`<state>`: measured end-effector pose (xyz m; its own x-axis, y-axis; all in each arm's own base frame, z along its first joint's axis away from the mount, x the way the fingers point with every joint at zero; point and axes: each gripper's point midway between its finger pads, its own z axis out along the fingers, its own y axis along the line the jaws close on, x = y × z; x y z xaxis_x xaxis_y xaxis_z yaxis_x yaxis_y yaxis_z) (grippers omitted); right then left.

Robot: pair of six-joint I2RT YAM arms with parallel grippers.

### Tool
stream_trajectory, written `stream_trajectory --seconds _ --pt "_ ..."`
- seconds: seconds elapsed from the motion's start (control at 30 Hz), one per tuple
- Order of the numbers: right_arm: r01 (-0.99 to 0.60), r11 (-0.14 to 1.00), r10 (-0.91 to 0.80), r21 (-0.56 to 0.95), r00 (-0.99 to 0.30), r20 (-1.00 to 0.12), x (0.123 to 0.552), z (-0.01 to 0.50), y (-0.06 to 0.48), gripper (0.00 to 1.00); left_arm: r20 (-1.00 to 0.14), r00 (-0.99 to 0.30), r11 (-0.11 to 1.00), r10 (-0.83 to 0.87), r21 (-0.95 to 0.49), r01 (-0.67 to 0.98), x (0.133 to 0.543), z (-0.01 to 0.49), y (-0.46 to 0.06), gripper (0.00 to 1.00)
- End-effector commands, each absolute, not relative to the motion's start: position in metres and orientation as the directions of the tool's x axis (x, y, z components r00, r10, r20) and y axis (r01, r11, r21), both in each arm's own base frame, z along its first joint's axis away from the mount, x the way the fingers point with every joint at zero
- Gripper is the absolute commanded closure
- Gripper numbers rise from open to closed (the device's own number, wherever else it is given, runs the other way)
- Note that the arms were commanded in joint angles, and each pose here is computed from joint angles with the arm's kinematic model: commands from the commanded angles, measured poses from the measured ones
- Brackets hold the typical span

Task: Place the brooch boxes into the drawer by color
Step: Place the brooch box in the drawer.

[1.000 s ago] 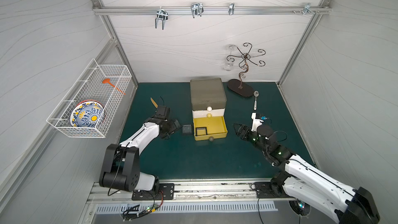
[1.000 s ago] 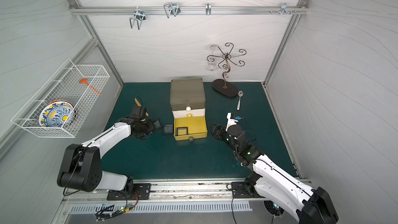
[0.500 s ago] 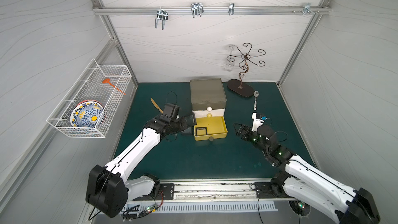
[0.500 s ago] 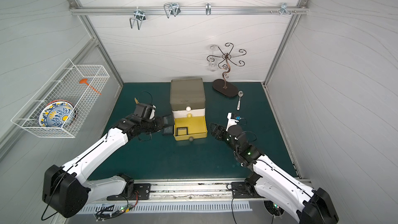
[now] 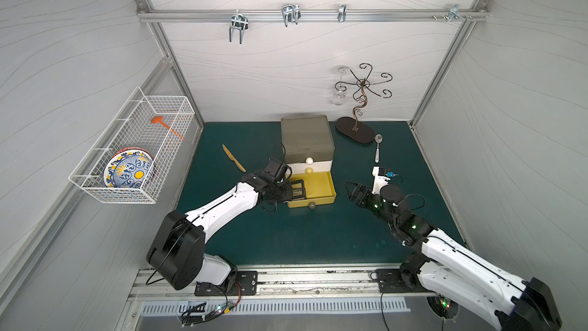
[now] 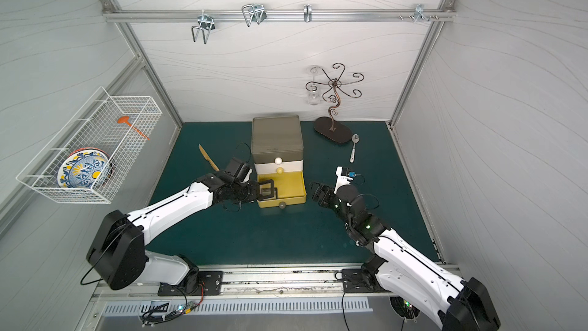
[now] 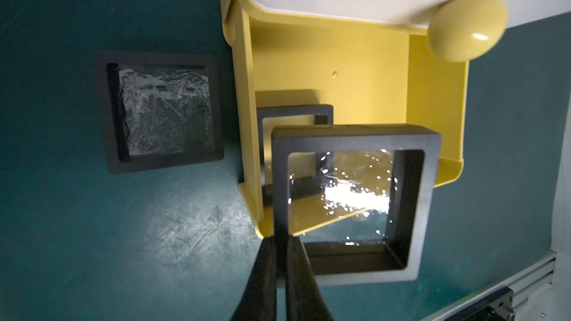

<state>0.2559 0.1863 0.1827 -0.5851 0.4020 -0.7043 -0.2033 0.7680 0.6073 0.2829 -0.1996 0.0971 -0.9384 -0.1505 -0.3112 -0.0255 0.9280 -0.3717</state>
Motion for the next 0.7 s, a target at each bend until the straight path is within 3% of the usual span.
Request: stream_trajectory --seconds 0.0,0.47,0.67 --pt "-0.19 0.782 0.403 0.594 -0.573 -0.714 0.255 0.18 0.179 0.16 -0.374 -0.915 0.917 -0.153 -0.398 0.009 0.305 0.114 -0.215 1.0" --pt "-0.191 0.786 0.399 0.588 -0.569 -0.719 0.255 0.18 0.177 0.15 -0.357 -0.924 0.951 -0.136 -0.309 -0.021 0.306 0.092 -0.207 1.0" --pt "-0.19 0.786 0.4 0.589 -0.57 -0.718 0.255 0.18 0.177 0.15 -0.369 -0.919 0.952 -0.141 -0.306 -0.023 0.308 0.095 -0.206 0.82"
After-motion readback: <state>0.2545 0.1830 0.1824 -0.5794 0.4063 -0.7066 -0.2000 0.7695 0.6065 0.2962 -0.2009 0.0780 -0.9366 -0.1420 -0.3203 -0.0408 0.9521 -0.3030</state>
